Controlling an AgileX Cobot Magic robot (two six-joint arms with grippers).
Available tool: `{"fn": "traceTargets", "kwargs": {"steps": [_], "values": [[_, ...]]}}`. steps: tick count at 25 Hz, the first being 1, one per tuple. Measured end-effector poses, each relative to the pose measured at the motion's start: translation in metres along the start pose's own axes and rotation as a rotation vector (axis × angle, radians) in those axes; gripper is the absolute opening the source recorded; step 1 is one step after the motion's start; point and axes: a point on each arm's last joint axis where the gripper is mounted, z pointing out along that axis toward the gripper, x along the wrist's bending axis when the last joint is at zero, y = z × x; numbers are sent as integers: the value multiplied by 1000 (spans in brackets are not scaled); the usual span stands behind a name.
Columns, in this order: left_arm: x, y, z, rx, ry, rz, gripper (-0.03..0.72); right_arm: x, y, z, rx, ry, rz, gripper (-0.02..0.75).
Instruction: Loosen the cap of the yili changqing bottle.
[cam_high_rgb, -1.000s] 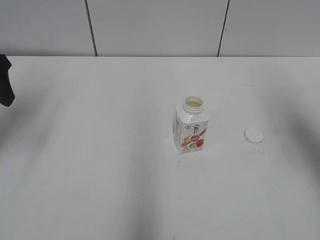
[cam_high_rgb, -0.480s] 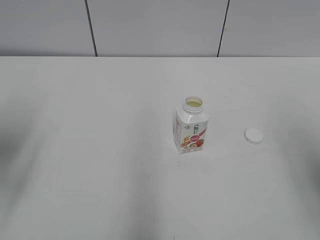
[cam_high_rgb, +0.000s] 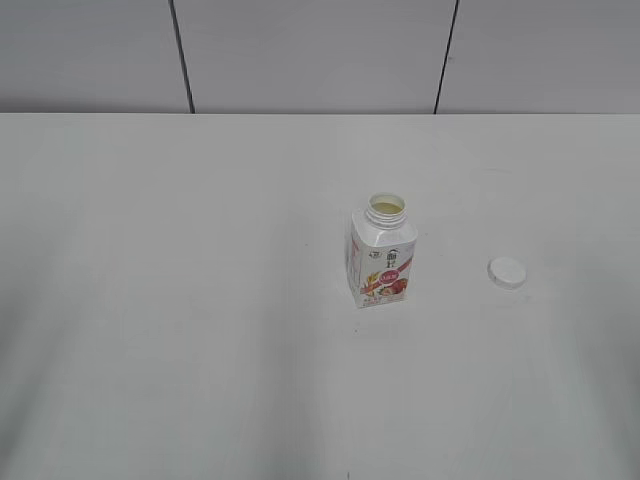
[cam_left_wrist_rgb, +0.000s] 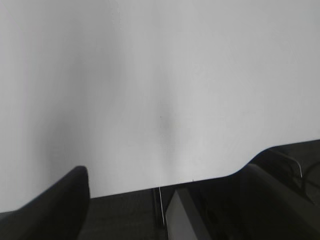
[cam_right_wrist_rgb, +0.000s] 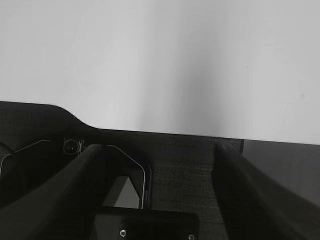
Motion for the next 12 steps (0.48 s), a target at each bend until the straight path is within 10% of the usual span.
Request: {"fn": "traceTargets", "kwargs": {"steps": [12], "values": [[-2,-46,-42,-328,10,-14,562,6,-23,-17,-161,-27,-13,532]]}}
